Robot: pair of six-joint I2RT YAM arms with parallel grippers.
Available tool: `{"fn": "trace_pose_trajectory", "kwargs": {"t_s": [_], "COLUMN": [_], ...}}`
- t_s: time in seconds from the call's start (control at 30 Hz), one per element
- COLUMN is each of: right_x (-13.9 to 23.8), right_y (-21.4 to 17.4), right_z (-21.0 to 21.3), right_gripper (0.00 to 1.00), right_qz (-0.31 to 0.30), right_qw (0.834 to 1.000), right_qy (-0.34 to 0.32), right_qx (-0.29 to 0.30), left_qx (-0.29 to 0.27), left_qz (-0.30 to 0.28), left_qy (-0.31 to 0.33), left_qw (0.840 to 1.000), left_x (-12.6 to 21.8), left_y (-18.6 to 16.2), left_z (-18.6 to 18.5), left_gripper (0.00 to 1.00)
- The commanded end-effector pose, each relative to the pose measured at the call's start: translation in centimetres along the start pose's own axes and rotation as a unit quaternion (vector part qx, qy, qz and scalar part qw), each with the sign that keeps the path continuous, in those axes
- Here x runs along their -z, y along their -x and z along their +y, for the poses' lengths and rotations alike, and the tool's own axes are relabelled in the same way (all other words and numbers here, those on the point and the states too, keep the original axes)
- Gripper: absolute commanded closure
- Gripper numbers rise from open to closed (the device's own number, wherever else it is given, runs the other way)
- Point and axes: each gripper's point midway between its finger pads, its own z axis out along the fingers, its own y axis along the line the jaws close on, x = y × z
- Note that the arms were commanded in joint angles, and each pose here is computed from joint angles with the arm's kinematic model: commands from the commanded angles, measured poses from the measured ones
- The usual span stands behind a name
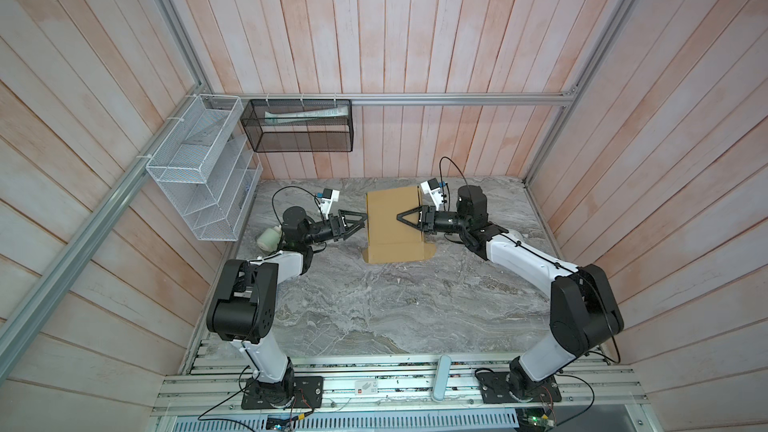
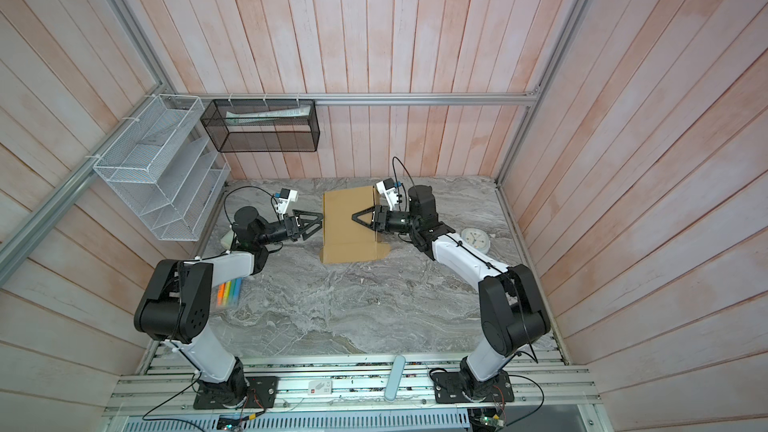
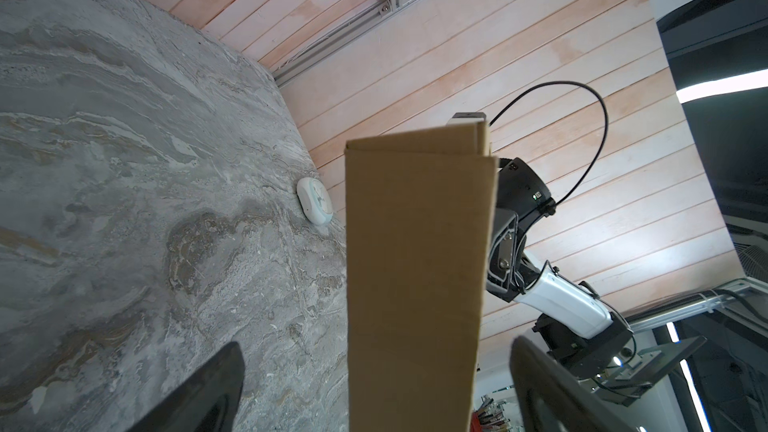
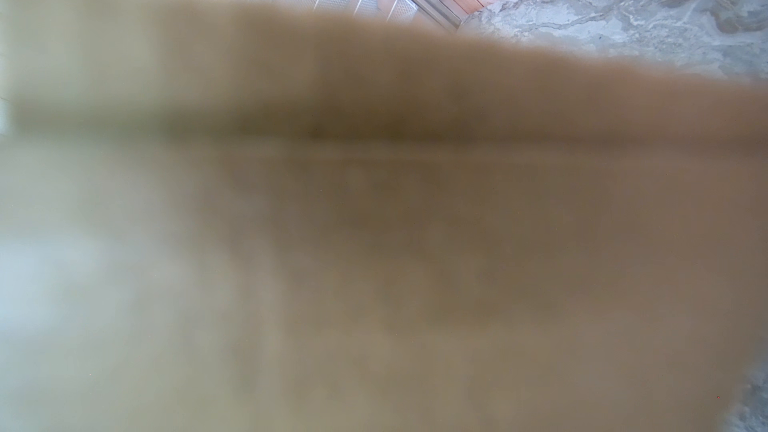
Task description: Fold the paper box
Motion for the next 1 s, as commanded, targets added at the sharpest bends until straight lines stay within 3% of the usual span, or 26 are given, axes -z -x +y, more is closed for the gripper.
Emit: {"fn": "trace_pose_trajectory", "kwargs": {"t_s": [0.0,0.97], "right_x": [0.6,-2.7], "right_y": [1.1,0.2], "right_z": [2.6,2.3], "right_gripper": [0.46,0.46], "right_qz": [-0.01,0.014], "right_qw": [0.999,0.997], "right_qy": [0.034,0.07], "right_qx": [0.032,0.015], "left_qx": [-0.017,-0.006], "left_qz": [0.011,0.02], "left_qy": [-0.034,-0.076], "left_qw": [0.999,0.997], "left_x": [-0.6,-1.3], "left_y": [0.5,1.3], "left_z": [-1.9,-4.3], "left_gripper": [0.01,0.16]}}
